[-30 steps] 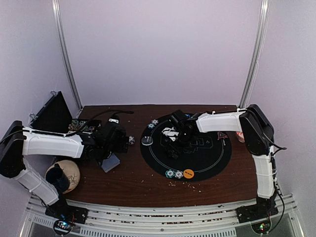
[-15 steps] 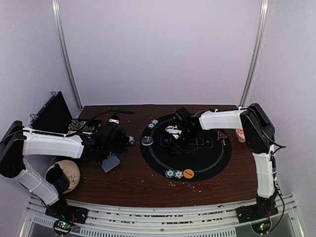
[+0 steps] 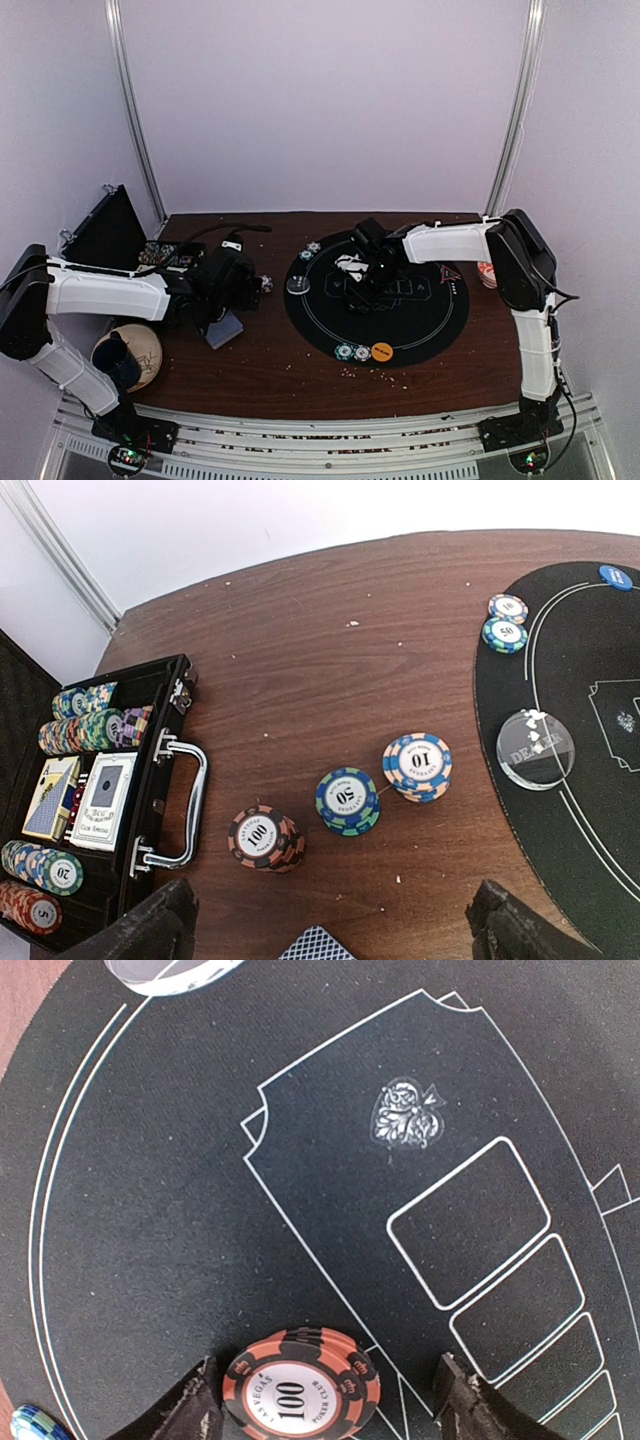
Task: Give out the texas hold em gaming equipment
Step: Pick up the pile of poker chips from the poker table mat.
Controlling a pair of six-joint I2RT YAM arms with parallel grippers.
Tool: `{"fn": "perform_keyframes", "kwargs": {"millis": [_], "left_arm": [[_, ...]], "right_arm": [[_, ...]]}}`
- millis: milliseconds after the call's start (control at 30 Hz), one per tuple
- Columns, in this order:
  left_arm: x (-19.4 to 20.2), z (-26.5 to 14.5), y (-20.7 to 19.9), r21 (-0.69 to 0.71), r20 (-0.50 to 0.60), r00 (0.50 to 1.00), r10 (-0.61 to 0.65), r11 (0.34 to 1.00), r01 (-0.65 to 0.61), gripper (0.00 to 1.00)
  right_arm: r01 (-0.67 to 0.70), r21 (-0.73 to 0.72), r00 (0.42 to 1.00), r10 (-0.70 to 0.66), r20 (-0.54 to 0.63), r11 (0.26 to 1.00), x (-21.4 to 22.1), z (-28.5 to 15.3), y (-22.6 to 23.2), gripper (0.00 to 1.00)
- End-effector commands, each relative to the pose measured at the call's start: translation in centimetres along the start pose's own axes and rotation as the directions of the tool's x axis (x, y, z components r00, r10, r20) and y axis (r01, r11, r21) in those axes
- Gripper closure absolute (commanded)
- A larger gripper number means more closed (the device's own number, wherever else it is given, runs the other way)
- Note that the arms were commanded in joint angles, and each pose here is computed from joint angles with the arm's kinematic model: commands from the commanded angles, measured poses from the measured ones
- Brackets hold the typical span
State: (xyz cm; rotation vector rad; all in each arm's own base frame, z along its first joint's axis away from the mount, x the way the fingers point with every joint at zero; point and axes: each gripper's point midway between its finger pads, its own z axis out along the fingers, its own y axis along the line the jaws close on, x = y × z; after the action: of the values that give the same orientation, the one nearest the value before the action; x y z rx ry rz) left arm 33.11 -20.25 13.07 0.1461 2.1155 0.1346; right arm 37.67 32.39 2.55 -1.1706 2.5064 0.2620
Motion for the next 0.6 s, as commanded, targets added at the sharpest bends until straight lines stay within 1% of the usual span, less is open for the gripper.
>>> {"fn": "perform_keyframes", "kwargs": {"millis": [0, 100, 333, 467, 533, 567], "left_arm": [[-0.4, 0.4, 0.0, -0.014, 0.023, 1.000, -0.004, 1.000, 0.004, 0.02], [-0.2, 0.6, 0.0, -0.024, 0.017, 1.000, 0.006, 1.000, -0.005, 0.02], [-0.1, 0.8, -0.1, -0.030, 0.012, 1.000, 0.017, 0.999, -0.017, 0.02], [-0.1, 0.8, 0.0, -0.035, 0.011, 1.000, 0.021, 0.999, -0.020, 0.02], [-0.1, 0.8, 0.0, -0.039, 0.011, 1.000, 0.022, 0.999, -0.022, 0.02], [-0.1, 0.9, 0.0, -0.041, 0.011, 1.000, 0.023, 0.999, -0.023, 0.02]], "right_arm": [[0.000, 0.030, 0.991, 0.003, -0.131, 1.000, 3.8, 1.6, 0.0, 0.29], [0.000, 0.042, 0.989, 0.007, -0.146, 0.999, 4.1, 1.6, 0.0, 0.36], [-0.003, 0.047, 0.986, 0.011, -0.166, 0.999, 4.8, 1.4, 0.0, 0.39], [0.002, 0.033, 0.985, 0.004, -0.175, 0.999, 4.9, 1.5, 0.4, 0.46], [0.005, 0.028, 0.985, 0.000, -0.173, 1.000, 4.9, 1.3, 0.7, 0.52], [0.006, 0.025, 0.985, -0.002, -0.173, 1.000, 4.8, 1.3, 0.8, 0.54]]}}
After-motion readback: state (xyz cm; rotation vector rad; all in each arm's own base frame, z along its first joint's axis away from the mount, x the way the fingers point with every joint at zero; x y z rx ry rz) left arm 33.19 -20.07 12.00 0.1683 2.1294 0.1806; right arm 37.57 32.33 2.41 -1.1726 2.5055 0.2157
